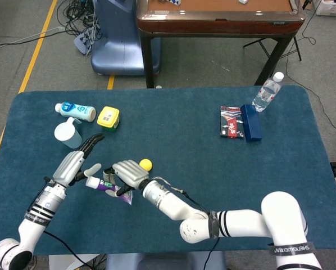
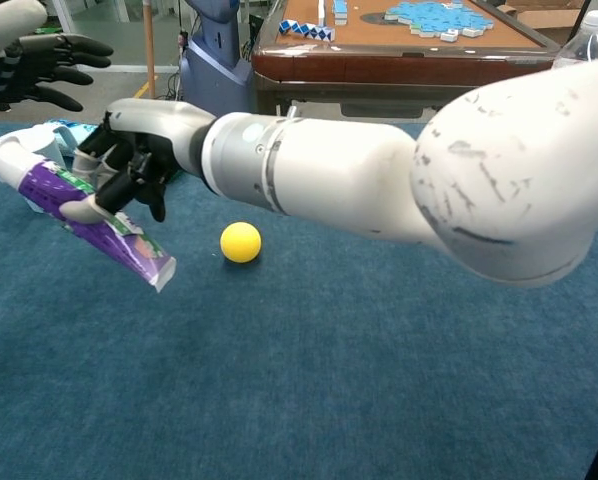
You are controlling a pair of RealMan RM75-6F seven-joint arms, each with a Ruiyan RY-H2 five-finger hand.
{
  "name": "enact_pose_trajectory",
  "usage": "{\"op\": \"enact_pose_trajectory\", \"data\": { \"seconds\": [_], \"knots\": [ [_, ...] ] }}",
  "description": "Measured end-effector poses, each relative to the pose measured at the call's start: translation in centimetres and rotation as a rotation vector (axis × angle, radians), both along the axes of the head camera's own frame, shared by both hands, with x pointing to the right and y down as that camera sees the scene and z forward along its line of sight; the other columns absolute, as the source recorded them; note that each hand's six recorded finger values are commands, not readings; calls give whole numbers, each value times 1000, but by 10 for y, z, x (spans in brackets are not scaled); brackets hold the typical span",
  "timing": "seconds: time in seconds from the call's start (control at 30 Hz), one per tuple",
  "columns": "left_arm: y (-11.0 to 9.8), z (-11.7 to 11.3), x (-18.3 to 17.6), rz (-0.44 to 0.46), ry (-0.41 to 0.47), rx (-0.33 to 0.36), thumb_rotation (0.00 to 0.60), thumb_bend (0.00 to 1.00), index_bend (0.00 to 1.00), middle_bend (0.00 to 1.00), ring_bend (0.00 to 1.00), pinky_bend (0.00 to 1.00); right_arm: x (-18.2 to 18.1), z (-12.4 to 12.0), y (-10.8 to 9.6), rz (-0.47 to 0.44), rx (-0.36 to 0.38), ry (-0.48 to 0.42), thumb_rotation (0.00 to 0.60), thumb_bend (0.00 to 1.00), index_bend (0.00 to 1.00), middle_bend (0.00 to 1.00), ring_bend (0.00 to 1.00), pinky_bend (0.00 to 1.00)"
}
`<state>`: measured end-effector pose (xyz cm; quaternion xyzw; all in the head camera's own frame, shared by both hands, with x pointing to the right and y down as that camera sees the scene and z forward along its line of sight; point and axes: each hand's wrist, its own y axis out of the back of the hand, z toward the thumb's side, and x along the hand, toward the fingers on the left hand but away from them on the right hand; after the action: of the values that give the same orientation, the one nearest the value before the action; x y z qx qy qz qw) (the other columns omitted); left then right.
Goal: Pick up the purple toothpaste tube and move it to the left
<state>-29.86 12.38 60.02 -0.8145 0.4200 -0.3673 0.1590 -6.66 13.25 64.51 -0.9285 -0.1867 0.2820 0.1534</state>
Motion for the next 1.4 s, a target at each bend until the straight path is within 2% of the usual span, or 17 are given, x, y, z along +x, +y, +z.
{"op": "enact_pose_trajectory", "data": {
  "seconds": [0.1,0.27,0.47,0.67,0.83,1.0,1.1,1.23,1.4],
  "knots": [
    [1,-3,-10,-5,-18,-2,0,0,0,0,0,88,8,5,-2,-64,28,55,600,896,1000,879,777,589],
    [5,-4,-28,-8,-70,1,0,0,0,0,0,88,18,13,-5,-194,93,163,600,866,972,804,693,502],
    [10,-7,-44,-23,-125,22,0,0,0,0,0,88,22,26,-3,-292,183,269,600,692,793,675,578,419],
    [15,-10,-53,-33,-153,31,0,0,0,0,0,88,28,40,1,-335,266,360,600,553,623,569,481,364],
    [17,-11,-55,-36,-159,38,0,0,0,0,0,88,28,48,10,-350,277,387,600,507,514,498,406,322],
    [19,-11,-55,-37,-162,43,0,0,0,0,0,88,28,47,14,-360,276,393,600,442,214,274,223,233],
    [18,-11,-56,-40,-165,44,0,0,0,0,0,88,29,43,11,-345,279,385,600,414,103,193,190,227],
    [18,-11,-58,-39,-174,47,0,0,0,0,0,88,33,31,3,-303,282,354,600,407,72,190,191,227],
    [15,-14,-65,-45,-205,81,0,0,0,0,0,89,61,9,-19,-182,293,313,600,408,116,283,228,236]
  ]
}}
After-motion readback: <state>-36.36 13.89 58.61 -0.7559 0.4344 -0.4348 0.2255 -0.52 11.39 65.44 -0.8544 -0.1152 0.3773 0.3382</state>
